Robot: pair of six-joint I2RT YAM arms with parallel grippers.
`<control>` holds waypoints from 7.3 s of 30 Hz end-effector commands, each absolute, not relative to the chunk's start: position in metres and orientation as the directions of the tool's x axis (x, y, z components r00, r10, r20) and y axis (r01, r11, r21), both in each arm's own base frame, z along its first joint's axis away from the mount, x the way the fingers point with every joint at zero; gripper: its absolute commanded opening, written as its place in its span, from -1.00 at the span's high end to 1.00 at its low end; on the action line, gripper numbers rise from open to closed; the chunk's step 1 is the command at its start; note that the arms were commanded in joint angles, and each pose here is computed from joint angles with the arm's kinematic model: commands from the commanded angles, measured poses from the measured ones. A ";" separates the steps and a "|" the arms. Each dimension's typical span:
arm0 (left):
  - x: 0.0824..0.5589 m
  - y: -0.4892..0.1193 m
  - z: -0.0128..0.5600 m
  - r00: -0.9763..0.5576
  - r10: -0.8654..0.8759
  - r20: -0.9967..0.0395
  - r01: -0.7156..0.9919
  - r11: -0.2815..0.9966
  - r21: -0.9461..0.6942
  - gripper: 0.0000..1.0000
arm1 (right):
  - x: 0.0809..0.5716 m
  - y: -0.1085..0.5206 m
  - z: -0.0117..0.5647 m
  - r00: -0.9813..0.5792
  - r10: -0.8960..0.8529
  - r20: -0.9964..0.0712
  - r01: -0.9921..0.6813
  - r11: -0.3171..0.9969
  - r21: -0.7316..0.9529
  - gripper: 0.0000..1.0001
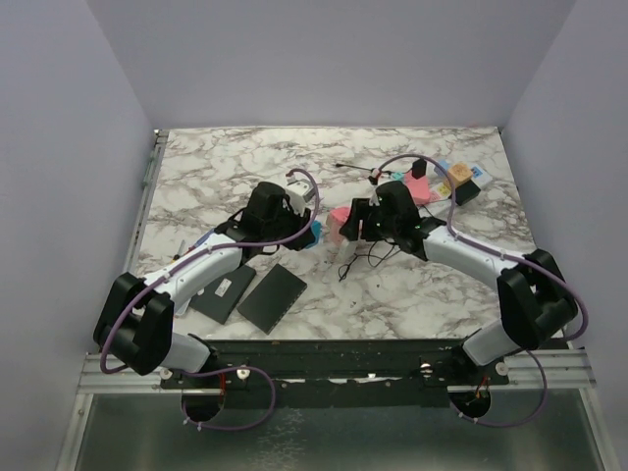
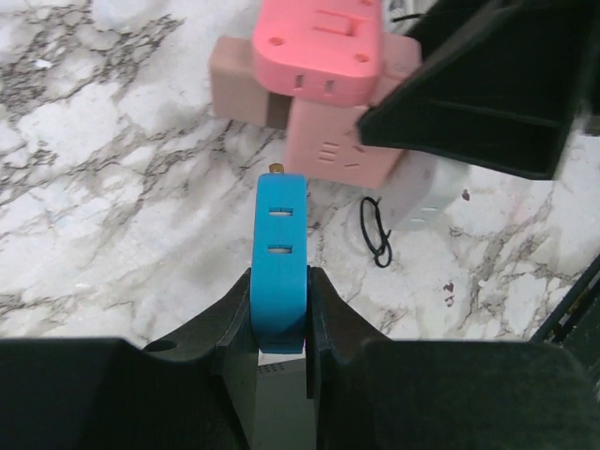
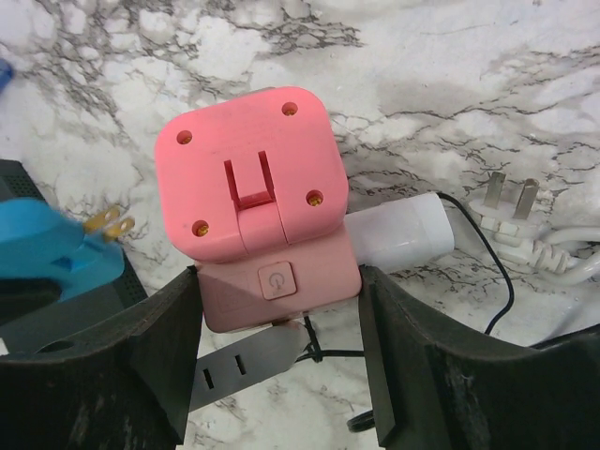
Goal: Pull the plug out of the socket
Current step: Remove the plug from the socket, then place the plug at the center of the board, then remove the plug from the socket.
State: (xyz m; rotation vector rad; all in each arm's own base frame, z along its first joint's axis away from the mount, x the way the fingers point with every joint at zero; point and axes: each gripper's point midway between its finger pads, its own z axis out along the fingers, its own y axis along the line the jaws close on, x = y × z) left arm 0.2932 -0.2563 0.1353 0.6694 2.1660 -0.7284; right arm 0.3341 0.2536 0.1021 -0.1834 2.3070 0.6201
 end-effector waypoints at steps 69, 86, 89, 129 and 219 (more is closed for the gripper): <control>0.464 -0.020 0.062 -0.694 -0.322 -0.645 -0.138 0.938 -0.319 -0.98 | 0.313 0.181 0.205 -0.407 0.260 -0.876 -0.305 0.865 0.398 0.99; 0.453 -0.017 0.159 -0.531 -0.259 -0.807 -0.073 0.963 -0.261 -0.98 | 0.304 0.199 0.226 -0.359 0.186 -0.915 -0.465 0.814 0.348 0.99; 0.446 -0.054 0.180 -0.524 -0.227 -0.821 0.058 0.952 -0.301 -0.98 | 0.296 0.213 0.236 -0.349 0.170 -0.921 -0.555 0.755 0.350 1.00; 0.345 -0.278 0.242 -0.701 -0.257 -0.666 0.550 0.399 -0.733 -0.98 | 0.316 0.257 0.248 -0.092 0.143 -0.985 -0.584 0.794 0.170 0.99; 0.347 -0.275 0.117 -0.798 -0.481 -0.363 0.123 0.461 -0.879 0.24 | 0.279 0.295 0.140 -0.576 0.250 -0.778 -0.295 0.824 0.483 -0.53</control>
